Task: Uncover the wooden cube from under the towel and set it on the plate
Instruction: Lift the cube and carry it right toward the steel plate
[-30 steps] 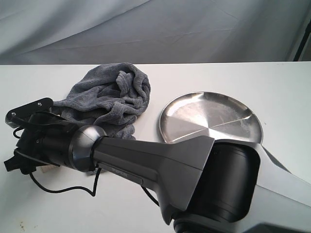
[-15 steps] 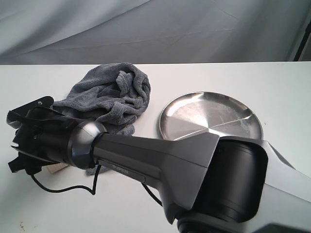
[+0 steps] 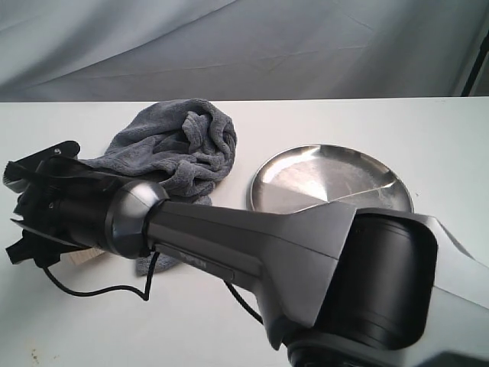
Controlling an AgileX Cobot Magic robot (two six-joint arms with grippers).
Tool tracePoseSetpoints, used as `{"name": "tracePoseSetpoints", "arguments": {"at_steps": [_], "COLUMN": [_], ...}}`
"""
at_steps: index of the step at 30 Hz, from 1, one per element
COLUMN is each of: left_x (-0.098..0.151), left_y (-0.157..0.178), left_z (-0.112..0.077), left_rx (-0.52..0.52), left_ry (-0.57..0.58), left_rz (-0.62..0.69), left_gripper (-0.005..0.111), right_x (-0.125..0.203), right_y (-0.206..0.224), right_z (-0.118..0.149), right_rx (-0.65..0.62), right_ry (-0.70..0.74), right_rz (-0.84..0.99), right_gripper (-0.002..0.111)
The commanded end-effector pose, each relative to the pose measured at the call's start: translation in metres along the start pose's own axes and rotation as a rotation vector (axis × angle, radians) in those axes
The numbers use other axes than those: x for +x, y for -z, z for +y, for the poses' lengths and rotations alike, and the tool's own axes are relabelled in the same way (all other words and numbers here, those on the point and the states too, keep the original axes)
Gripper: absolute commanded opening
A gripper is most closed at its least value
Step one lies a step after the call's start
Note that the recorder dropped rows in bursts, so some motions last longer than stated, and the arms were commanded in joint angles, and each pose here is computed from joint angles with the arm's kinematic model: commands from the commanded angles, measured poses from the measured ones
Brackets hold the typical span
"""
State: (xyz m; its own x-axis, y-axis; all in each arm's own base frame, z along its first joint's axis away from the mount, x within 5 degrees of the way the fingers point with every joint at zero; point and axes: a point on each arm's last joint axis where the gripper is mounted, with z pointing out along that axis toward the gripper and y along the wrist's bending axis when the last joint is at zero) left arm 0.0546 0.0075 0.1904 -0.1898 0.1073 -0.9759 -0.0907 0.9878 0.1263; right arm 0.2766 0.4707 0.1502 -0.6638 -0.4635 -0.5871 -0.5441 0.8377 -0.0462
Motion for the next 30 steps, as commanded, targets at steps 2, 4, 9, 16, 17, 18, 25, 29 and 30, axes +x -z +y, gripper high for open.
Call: {"name": "tracePoseSetpoints", "arguments": {"at_steps": [2,4,9,16,17,18,25,29,30], "left_x": [0.001,0.001,0.001,0.001,0.001,0.001,0.001,0.001,0.001], "left_y": [0.0,0.0,0.0,0.0,0.0,0.0,0.0,0.0,0.0], "left_z": [-0.001,-0.001,-0.001,-0.001,-0.001,-0.001,-0.001,-0.001,-0.001], "left_rx": [0.006,0.006,0.006,0.006,0.006,0.006,0.006,0.006,0.006], "left_ry": [0.01,0.01,0.01,0.01,0.01,0.01,0.01,0.01,0.01], "left_rz": [-0.001,-0.001,-0.001,-0.001,-0.001,-0.001,-0.001,-0.001,-0.001], "left_gripper": [0.0,0.0,0.0,0.0,0.0,0.0,0.0,0.0,0.0], "right_x": [-0.026,-0.031,-0.03,-0.034,-0.035,-0.037,-0.049,-0.054,-0.055], "right_y": [0.037,0.046,0.044,0.051,0.052,0.055,0.069,0.079,0.081], "right_z": [-0.005,-0.009,-0.026,-0.036,-0.037,-0.039,-0.058,-0.065,-0.068], "right_rx": [-0.026,-0.024,0.048,0.093,0.093,0.09,0.111,0.122,0.134], "right_ry": [-0.01,-0.018,-0.035,-0.038,-0.041,-0.045,-0.082,-0.091,-0.093], "right_rz": [-0.092,-0.103,-0.039,-0.029,-0.032,-0.04,-0.051,-0.067,-0.066], "right_gripper": [0.047,0.047,0.047,0.047,0.047,0.047,0.047,0.047,0.047]}}
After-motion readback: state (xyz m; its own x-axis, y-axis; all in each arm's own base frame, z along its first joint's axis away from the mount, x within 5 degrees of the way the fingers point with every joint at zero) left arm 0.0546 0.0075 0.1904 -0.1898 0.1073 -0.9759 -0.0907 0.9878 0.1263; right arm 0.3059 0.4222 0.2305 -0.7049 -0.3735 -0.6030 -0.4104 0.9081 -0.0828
